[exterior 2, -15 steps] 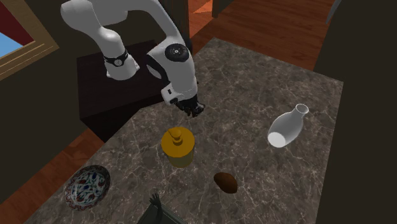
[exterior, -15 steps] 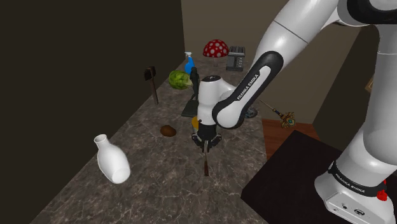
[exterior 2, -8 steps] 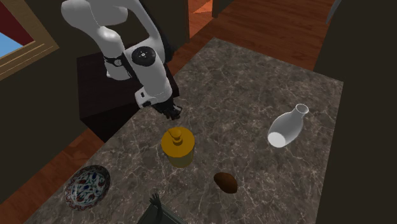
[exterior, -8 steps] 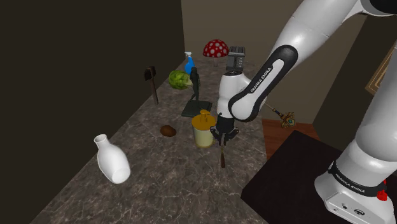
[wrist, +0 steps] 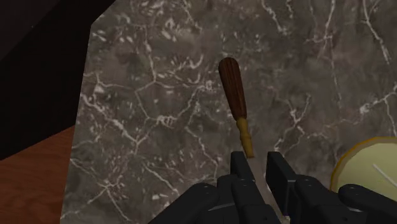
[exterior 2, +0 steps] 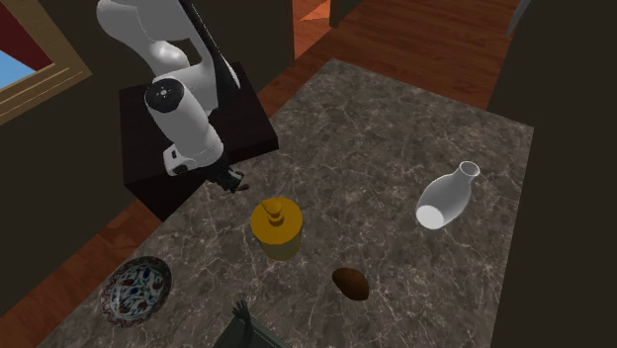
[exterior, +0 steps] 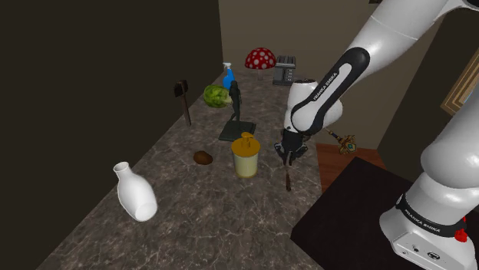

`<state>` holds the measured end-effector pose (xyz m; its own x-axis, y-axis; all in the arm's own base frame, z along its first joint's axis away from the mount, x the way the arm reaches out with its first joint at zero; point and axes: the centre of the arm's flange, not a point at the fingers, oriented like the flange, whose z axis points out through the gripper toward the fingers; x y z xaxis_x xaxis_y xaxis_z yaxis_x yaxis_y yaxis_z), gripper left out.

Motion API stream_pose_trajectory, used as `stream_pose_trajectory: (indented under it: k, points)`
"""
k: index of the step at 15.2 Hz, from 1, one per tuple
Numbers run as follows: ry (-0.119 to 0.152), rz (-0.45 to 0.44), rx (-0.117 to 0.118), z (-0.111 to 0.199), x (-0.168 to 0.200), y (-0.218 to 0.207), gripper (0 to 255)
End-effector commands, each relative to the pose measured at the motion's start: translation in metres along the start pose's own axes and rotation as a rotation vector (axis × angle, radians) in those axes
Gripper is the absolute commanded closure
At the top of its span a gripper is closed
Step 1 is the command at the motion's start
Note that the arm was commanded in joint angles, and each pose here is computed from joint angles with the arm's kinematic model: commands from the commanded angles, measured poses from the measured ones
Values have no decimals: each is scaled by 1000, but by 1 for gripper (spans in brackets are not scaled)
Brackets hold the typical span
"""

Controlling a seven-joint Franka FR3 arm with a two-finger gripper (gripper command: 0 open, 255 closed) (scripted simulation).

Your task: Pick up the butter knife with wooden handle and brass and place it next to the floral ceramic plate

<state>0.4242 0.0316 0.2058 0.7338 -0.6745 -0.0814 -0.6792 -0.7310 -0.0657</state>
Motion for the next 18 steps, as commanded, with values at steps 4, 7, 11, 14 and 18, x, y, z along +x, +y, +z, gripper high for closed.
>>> stream_pose_trajectory:
  k: [4, 7, 11, 14, 18]
  points:
    - [0, -3, 1, -7, 33, 60, 255]
    - [0, -3, 1, -5, 49, 90, 255]
    - [0, -3, 1, 16, 51, 91, 255]
    - [0, -3, 1, 32, 52, 93, 255]
    - [0, -3, 1, 53, 54, 94, 255]
